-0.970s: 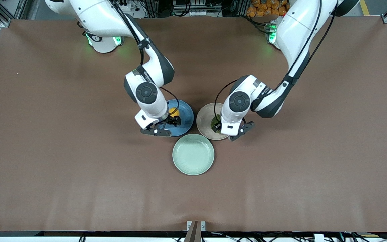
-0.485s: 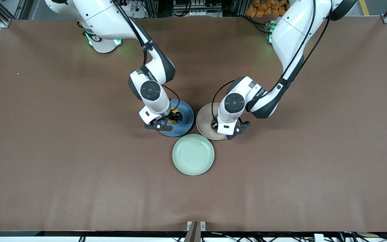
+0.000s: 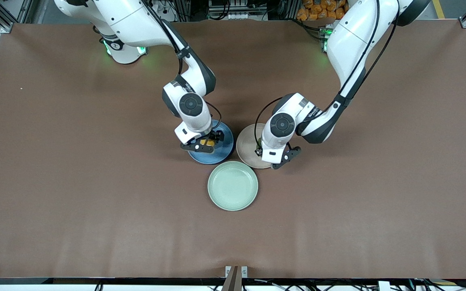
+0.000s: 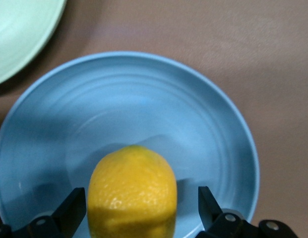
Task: Pick lemon and lettuce from blue and beige plates
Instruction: 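Close the right gripper on the lemon while the left gripper grasps the lettuce, then lift the lemon with the right gripper while the left gripper carries the lettuce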
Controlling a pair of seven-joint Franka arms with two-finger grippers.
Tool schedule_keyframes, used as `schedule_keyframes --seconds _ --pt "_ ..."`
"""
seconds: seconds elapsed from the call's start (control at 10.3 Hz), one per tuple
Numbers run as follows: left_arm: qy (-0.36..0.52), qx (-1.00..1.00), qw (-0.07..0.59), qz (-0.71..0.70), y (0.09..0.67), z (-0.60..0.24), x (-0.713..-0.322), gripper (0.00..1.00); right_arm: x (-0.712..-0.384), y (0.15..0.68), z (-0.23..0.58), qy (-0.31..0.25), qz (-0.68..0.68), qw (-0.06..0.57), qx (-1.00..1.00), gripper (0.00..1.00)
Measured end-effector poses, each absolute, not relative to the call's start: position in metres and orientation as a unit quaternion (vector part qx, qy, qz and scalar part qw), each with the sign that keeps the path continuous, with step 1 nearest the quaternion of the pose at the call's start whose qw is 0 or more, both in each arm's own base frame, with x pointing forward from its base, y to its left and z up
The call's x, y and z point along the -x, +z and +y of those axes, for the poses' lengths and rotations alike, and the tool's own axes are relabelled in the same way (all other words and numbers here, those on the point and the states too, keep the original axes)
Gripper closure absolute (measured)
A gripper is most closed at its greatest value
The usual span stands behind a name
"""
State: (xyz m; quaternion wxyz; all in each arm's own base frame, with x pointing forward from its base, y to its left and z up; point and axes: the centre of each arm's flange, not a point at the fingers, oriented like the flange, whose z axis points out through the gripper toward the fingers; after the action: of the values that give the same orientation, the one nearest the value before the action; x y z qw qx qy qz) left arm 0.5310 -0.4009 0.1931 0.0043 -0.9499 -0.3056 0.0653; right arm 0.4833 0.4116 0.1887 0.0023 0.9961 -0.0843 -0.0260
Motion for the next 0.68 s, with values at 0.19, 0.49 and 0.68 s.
schedule_keyframes --seconds 0.19,0.49,0.68 --pt "0.059 0.947 -0.003 -0.315 0.203 -0.403 -0.537 0.97 -0.482 0.182 0.412 -0.024 -0.085 0.006 -0.996 0.00" --pt "0.046 0.946 -0.004 -0.320 0.240 -0.399 -0.546 0.97 -0.483 0.183 0.412 -0.022 -0.086 0.005 -0.996 0.29" --pt "0.029 0.948 -0.003 -0.317 0.286 -0.377 -0.562 0.97 -0.484 0.184 0.412 -0.021 -0.087 0.003 -0.996 0.35"
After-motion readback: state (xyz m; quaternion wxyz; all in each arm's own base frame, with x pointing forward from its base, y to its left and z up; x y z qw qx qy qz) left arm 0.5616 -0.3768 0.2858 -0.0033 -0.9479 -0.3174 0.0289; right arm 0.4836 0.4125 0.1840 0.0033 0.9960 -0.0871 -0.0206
